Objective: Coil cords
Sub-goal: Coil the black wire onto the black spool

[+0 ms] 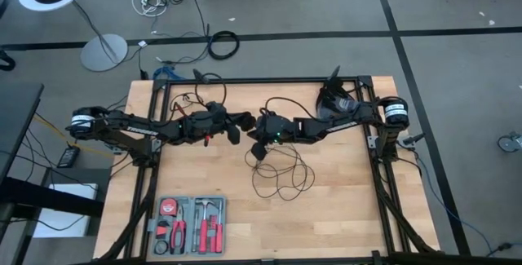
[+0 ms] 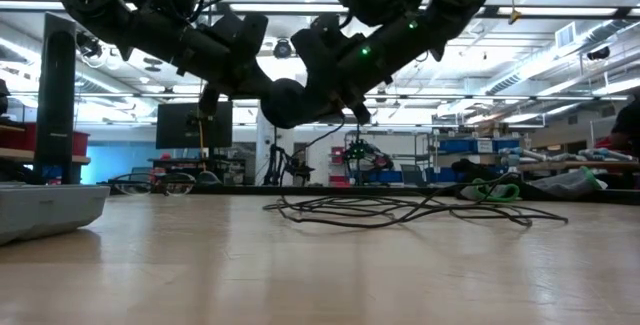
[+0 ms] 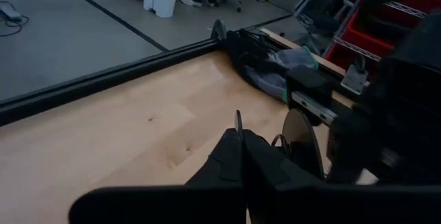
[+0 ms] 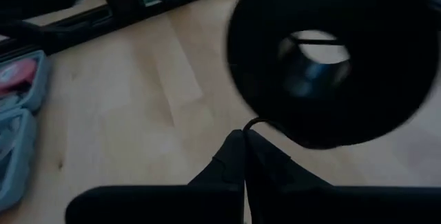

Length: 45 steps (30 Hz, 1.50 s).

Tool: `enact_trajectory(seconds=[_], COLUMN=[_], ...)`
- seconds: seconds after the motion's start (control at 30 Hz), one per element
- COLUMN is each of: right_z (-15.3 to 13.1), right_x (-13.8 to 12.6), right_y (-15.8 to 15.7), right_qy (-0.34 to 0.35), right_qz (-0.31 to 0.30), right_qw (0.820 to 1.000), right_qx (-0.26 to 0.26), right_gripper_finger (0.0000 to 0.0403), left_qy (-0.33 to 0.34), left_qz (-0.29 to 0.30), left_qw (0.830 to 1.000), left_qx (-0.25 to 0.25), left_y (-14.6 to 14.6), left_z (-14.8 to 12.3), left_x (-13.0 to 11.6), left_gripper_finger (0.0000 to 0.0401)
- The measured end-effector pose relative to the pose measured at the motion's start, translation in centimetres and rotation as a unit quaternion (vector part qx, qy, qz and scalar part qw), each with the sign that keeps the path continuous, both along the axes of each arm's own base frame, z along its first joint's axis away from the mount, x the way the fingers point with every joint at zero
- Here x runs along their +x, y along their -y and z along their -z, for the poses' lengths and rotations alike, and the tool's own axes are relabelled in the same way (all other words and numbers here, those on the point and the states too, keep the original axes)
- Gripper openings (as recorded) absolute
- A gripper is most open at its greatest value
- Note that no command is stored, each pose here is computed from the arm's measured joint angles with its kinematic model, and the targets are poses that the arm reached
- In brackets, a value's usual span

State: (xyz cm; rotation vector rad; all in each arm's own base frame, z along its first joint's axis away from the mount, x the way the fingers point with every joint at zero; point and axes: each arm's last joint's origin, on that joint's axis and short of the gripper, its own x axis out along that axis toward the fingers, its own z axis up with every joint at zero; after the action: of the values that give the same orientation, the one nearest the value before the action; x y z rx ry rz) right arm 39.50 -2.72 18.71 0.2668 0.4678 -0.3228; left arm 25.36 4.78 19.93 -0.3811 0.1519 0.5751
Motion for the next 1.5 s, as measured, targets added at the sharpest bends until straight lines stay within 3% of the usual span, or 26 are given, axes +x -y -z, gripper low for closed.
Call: enact_trajectory(seconds=[0.3,0.53,0.77,0.93,1.5], right_z=[0.7,-0.4,-0.6,-1.4,-1.6], right_x=[-0.5,0.2,0.3,0.7,0.6], right_y=[0.4,0.1,0.4,0.3,1.6], right_qy=[-0.042,0.024,0.031,0.074,0.087], right_qz=[0.006,-0.017,-0.024,-0.037,-0.062], right_qw=[0.999,0.999,0.999,0.997,0.994], right_qx=[0.034,0.017,0.008,0.001,0.008], right_gripper_finger=[0.0000,0.0000,0.0000,0.0000,0.0006], left_qy=[0.019,0.024,0.023,0.018,-0.057], left_qz=[0.001,-0.007,-0.011,-0.012,0.017], left_qw=[1.000,1.000,1.000,1.000,0.998], left_qx=[0.007,0.007,0.005,0.005,-0.009], left_y=[0.0,-0.1,-0.1,-0.1,0.1], left_z=[-0.4,-0.5,-0.4,-0.3,1.0], left_x=[0.1,0.1,0.1,0.0,-0.3], left_gripper_finger=[0.0000,0.0000,0.0000,0.0000,0.0000])
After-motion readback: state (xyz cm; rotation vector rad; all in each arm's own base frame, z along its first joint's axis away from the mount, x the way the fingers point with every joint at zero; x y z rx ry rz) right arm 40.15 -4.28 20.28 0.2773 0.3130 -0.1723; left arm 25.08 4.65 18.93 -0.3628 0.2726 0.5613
